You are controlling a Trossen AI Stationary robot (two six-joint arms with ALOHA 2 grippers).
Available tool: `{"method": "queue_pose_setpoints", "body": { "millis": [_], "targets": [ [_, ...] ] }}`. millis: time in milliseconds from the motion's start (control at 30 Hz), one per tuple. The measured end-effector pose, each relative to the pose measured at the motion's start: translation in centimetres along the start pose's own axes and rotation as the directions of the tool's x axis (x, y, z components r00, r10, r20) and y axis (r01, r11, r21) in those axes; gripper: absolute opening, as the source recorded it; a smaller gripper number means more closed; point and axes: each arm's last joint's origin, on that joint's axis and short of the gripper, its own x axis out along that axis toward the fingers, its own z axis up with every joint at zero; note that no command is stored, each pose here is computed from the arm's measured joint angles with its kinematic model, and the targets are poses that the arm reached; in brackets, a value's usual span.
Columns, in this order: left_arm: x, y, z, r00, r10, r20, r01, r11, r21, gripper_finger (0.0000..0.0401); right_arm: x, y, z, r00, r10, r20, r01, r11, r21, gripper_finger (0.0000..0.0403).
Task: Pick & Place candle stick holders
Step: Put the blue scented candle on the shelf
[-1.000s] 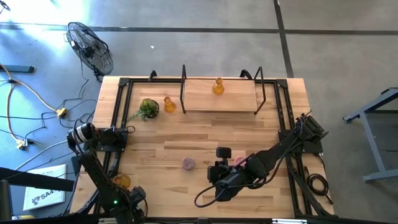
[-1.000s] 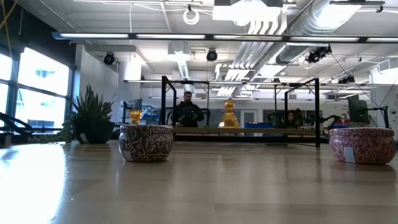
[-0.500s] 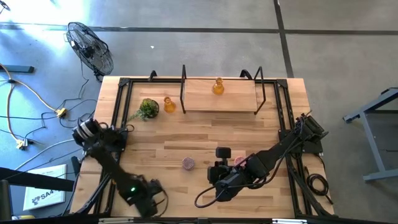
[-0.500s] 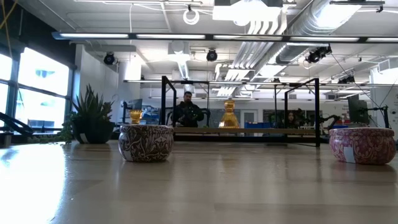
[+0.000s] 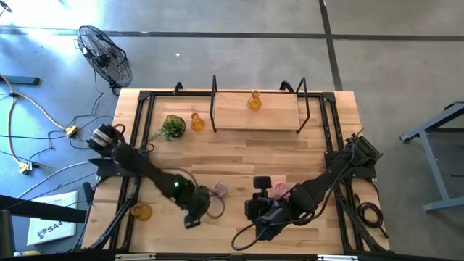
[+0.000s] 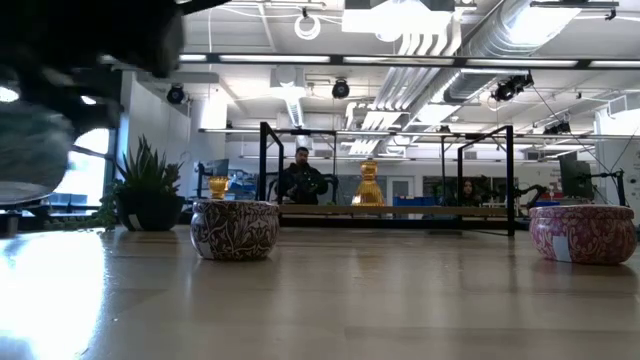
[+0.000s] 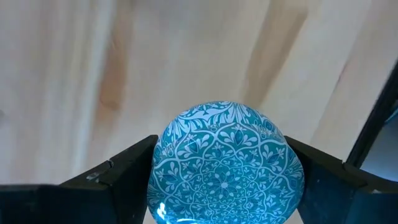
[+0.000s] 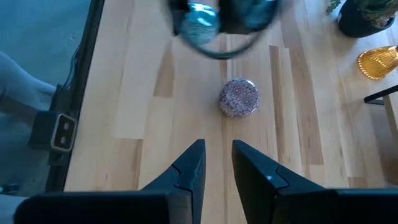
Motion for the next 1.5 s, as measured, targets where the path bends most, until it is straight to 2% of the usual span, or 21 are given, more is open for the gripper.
{"method": "queue_pose_setpoints", "body": {
  "millis": [200,433,667,833,967,1133,1300,1500],
  "targets": [
    [-2.6,2.7,4.2,0.996,-0.064,0.056,0.060,0.995,0.086,0.0297,-0.6,0.9,-0.8,1.000,-0.001,-0.021,0.001,1.000,0.009,0.0073],
    [-6.9,6.3,9.2,0.988,-0.090,0.123,0.066,0.981,0.185,0.0297,-1.5,2.0,-2.0,0.999,-0.033,-0.044,0.035,0.998,0.044,0.0051],
    [-14.0,10.7,13.2,0.971,-0.037,0.237,-0.026,0.966,0.257,0.0298,-2.0,2.8,-2.6,0.998,-0.041,-0.046,0.044,0.998,0.053,0.0023],
    [-19.2,13.7,14.8,0.935,-0.015,0.355,-0.095,0.952,0.291,0.0298,-2.0,2.7,-2.6,0.998,-0.044,-0.051,0.048,0.996,0.072,0.0014],
    [-21.6,16.5,15.7,0.910,0.005,0.416,-0.135,0.950,0.283,0.0298,-1.8,2.4,-2.5,0.997,-0.047,-0.055,0.051,0.995,0.080,0.0015],
    [-21.3,20.3,17.7,0.917,0.068,0.393,-0.172,0.956,0.236,0.0298,-1.4,1.7,-2.2,0.996,-0.032,-0.087,0.040,0.995,0.095,0.0018],
    [-19.0,23.1,20.7,0.936,0.133,0.327,-0.215,0.949,0.230,0.0298,-0.9,0.6,-2.1,0.990,-0.051,-0.130,0.064,0.993,0.100,0.0016],
    [-16.3,24.2,23.2,0.944,0.235,0.230,-0.283,0.936,0.209,0.0298,-0.5,-0.3,-1.9,0.986,-0.072,-0.152,0.089,0.990,0.107,0.0018]
  ]
}}
